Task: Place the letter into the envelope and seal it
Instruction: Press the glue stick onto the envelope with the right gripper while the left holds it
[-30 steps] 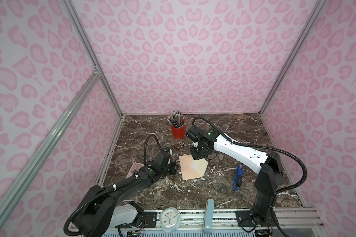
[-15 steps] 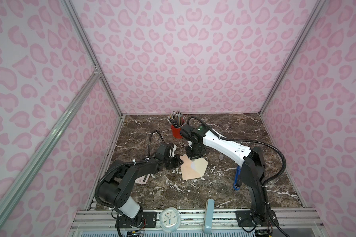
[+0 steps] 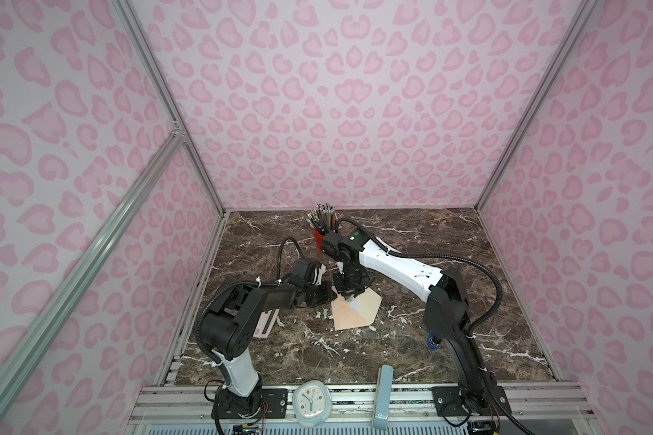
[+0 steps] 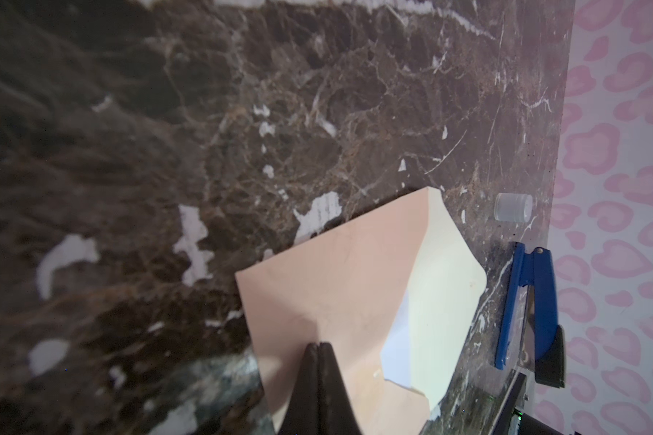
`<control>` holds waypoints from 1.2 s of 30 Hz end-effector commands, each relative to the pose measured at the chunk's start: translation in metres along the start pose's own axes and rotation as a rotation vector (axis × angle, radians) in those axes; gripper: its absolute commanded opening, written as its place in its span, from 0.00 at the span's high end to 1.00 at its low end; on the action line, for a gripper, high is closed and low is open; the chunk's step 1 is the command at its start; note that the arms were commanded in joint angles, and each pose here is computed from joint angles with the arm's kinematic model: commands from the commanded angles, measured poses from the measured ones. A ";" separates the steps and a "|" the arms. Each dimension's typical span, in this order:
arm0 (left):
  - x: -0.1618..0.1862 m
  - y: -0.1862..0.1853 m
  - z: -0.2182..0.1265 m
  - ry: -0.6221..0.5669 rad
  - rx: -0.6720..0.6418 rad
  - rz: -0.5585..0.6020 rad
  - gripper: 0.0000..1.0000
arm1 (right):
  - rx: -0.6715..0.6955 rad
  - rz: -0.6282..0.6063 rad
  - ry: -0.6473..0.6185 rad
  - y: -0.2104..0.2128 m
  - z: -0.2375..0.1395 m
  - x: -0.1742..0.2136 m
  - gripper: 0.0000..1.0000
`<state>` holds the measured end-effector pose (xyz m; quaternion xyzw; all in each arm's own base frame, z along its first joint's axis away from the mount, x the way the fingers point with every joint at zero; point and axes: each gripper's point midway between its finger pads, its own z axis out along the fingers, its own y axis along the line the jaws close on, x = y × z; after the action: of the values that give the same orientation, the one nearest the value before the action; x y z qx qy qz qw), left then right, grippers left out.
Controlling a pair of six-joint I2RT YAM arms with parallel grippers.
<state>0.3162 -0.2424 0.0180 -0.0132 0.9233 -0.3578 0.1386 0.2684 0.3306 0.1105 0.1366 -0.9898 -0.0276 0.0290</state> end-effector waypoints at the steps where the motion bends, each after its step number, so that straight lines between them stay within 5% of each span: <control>1: -0.001 0.001 0.002 0.004 0.002 0.021 0.97 | 0.006 0.005 0.040 0.001 0.006 0.004 1.00; 36: 0.015 0.018 0.003 0.060 -0.027 0.010 0.97 | 0.043 0.028 0.155 0.001 0.054 -0.008 1.00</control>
<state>0.3162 -0.2425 0.0159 0.0087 0.9181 -0.3707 0.1397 0.2760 0.3384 0.0608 0.1237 -0.9882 -0.0030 0.0899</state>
